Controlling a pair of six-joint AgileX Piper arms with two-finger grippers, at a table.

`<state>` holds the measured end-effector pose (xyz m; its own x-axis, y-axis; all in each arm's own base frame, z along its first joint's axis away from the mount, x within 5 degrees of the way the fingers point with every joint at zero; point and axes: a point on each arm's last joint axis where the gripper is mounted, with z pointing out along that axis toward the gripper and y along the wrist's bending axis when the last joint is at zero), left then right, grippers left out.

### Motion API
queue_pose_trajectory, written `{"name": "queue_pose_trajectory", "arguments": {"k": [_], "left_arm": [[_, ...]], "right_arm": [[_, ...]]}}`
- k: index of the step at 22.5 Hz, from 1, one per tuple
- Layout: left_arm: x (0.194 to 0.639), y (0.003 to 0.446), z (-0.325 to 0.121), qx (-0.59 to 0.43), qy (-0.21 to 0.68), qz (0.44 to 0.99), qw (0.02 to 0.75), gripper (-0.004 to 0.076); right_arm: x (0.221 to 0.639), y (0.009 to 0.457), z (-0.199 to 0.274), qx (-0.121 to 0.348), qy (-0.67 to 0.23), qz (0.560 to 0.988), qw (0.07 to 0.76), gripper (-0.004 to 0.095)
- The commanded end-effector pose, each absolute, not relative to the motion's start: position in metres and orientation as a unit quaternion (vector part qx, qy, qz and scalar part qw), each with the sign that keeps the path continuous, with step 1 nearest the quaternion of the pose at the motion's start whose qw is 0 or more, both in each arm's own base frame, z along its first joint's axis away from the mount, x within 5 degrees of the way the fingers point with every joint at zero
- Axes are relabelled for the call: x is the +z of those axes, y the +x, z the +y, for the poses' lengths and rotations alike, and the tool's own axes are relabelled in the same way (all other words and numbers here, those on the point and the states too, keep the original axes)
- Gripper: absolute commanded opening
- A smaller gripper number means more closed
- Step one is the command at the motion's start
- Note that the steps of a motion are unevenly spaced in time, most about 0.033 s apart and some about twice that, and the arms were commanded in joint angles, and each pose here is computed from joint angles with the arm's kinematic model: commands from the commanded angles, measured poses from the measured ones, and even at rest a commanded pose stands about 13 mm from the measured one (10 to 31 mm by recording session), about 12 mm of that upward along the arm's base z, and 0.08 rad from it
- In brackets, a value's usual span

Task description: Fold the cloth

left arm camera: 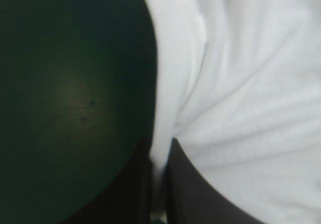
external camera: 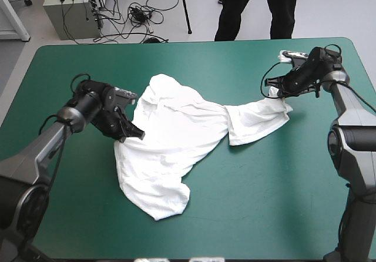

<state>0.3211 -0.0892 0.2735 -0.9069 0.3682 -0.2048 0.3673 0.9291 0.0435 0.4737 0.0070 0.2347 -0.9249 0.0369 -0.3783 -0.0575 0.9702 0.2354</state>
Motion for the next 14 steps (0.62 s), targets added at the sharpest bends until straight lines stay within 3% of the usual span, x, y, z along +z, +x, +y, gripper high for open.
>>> {"name": "queue_pose_trajectory", "arguments": {"k": [1,6,11,14], "left_arm": [[0.363,0.290,-0.078,0.007,0.189,0.953,0.237,-0.0009],[0.454,0.229,-0.061,-0.012,0.177,0.903,0.391,-0.0009],[0.556,0.125,-0.032,-0.027,0.155,0.789,0.594,-0.0009],[0.586,0.076,-0.021,-0.044,0.151,0.736,0.659,-0.0009]], "right_arm": [[0.337,0.445,-0.005,0.121,-0.002,0.940,0.320,-0.0017],[0.414,0.403,-0.023,0.110,0.020,0.906,0.408,-0.0017],[0.529,0.296,-0.017,0.090,0.009,0.820,0.566,-0.0017],[0.573,0.227,-0.008,0.082,-0.004,0.769,0.634,-0.0017]]}}
